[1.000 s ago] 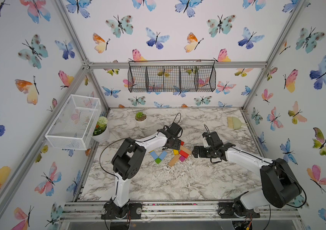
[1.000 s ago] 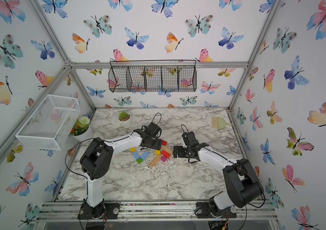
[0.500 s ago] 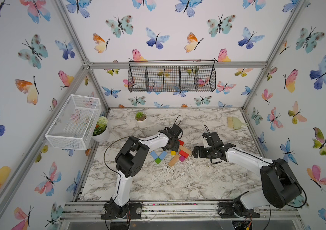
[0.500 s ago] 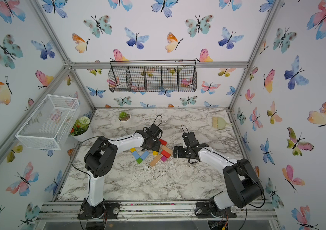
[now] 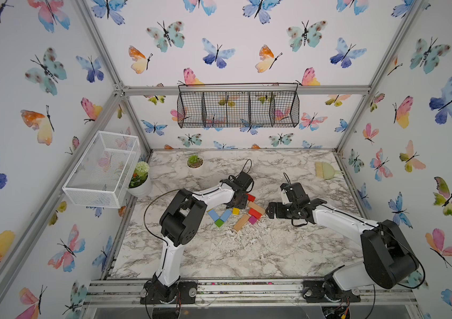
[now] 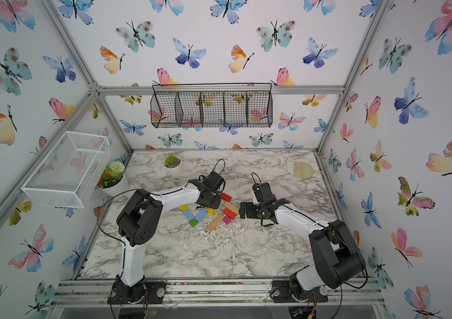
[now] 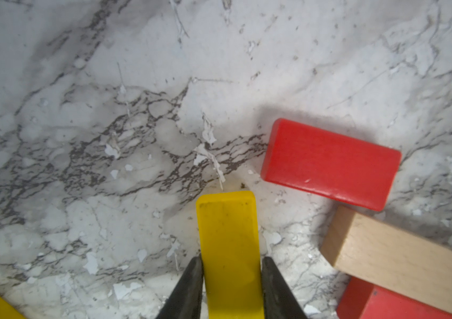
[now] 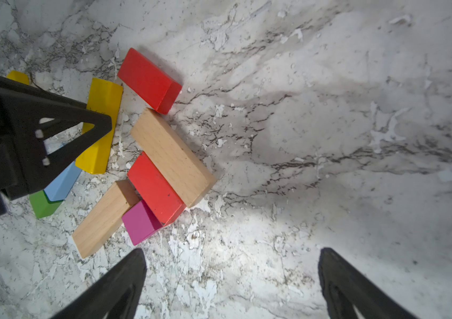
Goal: Assemble the letter v with building blocks
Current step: Pick up the building block from the center of the board.
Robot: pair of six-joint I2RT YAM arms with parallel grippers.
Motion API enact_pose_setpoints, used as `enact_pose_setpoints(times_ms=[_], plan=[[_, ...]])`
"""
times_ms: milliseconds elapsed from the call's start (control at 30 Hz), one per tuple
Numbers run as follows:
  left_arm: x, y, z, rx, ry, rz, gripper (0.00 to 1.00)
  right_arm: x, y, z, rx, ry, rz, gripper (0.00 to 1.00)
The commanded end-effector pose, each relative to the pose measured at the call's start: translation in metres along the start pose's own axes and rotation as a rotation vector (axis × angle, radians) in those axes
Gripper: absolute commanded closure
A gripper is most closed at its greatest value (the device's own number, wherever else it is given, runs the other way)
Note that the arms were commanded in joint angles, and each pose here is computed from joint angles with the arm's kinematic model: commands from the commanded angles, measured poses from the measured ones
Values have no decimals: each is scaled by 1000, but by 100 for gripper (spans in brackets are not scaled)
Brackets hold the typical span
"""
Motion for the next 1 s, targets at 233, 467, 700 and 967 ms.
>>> enact_pose_setpoints(times_ms=[233,467,700,967], plan=[[-5,2,-7,29,33,-30,68,-3,-1,0,6,9,6,1],[-5,3,-9,40,38,-29,58,-2,0,0,10,10,8,1],[-4,2,-10,28,39,-28,65,-2,-1,1,7,9,9,1],[6,-2,-2,9,12,-29,68,-3,-2,1,-2,9,9,1]])
Point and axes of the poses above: each gripper's point midway between its finger pads, its own z axis back along the fingers, its own y axis along the line the jaws close on, x = y × z, the point moved 2 cm from there along z, back along the fingers, and after that the axes turned 9 degrees about -z, right-handed, at the moved point
